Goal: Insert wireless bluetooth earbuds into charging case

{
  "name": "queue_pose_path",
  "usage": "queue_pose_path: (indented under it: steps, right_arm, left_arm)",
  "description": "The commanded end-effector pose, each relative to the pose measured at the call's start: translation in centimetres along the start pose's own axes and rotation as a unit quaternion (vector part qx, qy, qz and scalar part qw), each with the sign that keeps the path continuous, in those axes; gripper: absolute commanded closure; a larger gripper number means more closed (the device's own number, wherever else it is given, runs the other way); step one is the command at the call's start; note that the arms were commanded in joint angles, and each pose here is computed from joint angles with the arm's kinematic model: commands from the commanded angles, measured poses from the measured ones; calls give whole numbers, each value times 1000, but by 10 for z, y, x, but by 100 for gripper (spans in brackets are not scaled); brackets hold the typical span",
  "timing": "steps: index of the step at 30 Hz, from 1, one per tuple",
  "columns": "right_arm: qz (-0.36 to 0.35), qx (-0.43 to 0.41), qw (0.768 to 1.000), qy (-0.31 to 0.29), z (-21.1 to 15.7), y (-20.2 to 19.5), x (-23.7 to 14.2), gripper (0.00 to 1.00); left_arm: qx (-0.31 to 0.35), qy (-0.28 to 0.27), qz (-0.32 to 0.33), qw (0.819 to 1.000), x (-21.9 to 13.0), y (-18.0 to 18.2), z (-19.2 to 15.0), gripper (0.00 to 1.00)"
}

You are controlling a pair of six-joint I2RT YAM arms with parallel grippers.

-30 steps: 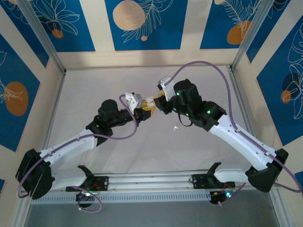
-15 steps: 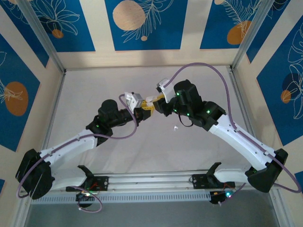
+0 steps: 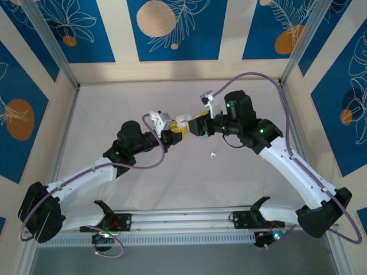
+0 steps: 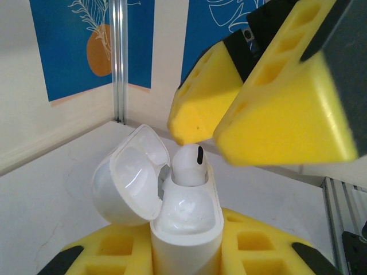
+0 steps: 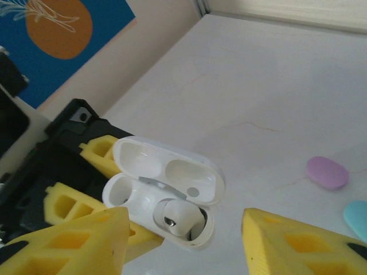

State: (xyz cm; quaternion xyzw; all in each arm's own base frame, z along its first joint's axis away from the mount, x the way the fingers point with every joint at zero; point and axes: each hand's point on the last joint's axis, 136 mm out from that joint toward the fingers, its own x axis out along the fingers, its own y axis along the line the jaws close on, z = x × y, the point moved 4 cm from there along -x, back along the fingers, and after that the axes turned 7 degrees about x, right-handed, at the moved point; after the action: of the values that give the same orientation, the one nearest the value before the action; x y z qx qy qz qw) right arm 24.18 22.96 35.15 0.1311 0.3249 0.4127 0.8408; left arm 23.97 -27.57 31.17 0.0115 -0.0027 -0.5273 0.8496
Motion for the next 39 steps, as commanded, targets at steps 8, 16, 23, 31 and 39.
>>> queue_pose_path:
  steps: [8,16,23,31,39]
  right_arm:
    - [59,62,996,-21,14,9,-26,48]
    - [45,91,995,15,5,-4,-12,66]
    - [44,100,993,44,0,-7,-2,66]
    - [31,90,995,23,5,-5,-15,61]
    - [-85,123,986,-79,14,-37,-52,49]
  left_arm:
    - [26,-27,-11,999,-1,-6,15,76]
    - [32,-32,-15,999,-1,-6,17,76]
    - [31,-35,-18,999,-1,-7,18,76]
    - [32,-33,-16,999,-1,-7,16,76]
    - [47,-33,-2,998,-4,-5,10,76]
